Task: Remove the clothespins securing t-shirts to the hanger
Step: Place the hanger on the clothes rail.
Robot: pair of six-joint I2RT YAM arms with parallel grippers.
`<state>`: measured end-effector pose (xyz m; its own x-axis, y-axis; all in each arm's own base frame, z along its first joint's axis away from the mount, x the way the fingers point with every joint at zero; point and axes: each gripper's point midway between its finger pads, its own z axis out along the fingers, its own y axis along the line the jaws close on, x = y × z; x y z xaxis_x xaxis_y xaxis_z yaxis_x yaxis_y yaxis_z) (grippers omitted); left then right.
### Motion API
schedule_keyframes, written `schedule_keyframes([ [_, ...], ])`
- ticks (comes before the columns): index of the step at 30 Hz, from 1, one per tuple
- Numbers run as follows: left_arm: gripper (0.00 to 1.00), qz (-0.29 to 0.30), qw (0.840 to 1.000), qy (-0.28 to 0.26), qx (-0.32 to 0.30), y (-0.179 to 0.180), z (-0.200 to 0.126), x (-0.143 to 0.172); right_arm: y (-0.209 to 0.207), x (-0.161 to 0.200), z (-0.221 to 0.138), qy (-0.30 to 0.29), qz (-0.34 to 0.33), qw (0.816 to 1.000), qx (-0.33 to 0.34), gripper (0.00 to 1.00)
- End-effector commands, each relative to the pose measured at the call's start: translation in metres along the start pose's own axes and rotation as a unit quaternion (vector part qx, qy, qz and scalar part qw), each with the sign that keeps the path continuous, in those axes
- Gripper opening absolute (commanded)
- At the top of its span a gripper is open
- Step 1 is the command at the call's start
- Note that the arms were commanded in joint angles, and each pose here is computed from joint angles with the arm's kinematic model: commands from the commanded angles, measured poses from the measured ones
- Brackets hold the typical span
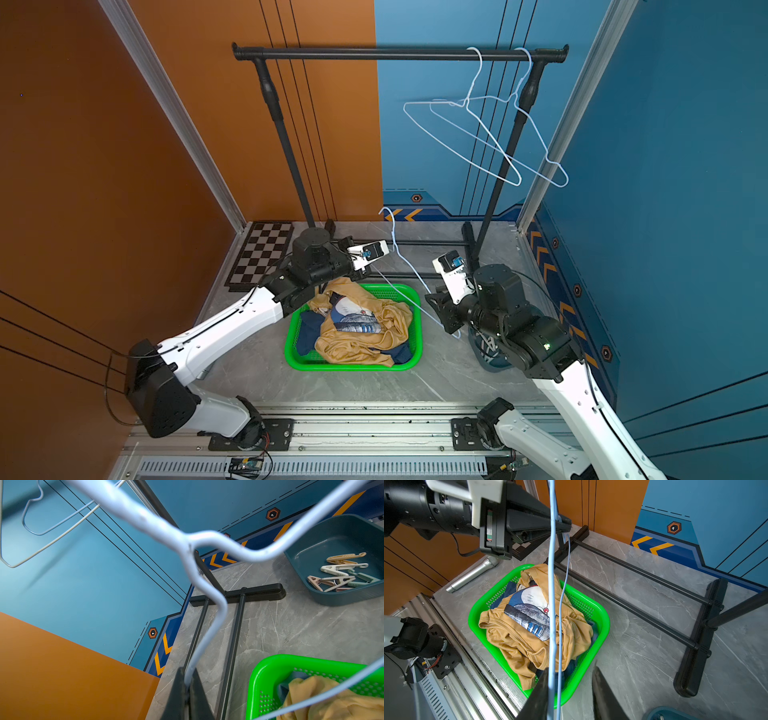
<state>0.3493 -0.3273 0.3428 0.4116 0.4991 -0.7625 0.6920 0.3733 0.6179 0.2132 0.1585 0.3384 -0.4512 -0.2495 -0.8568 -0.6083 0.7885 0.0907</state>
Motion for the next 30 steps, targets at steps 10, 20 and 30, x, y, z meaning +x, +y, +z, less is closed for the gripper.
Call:
schedule_keyframes([
  [10, 0.16, -0.017, 1.0, -0.018, -0.001, 0.005, -0.008, -0.013, 0.0, 0.0, 0.002, 0.001, -0.001, 1.0, -0.002, 0.0],
  [20, 0.59, -0.058, 0.997, -0.04, -0.014, 0.013, -0.015, -0.027, -0.021, -0.012, -0.001, -0.01, -0.009, 0.999, 0.05, 0.0],
  [30, 0.7, -0.215, 0.967, -0.12, -0.06, 0.063, -0.026, -0.067, -0.056, -0.065, -0.003, -0.07, 0.017, 0.993, 0.097, 0.0],
])
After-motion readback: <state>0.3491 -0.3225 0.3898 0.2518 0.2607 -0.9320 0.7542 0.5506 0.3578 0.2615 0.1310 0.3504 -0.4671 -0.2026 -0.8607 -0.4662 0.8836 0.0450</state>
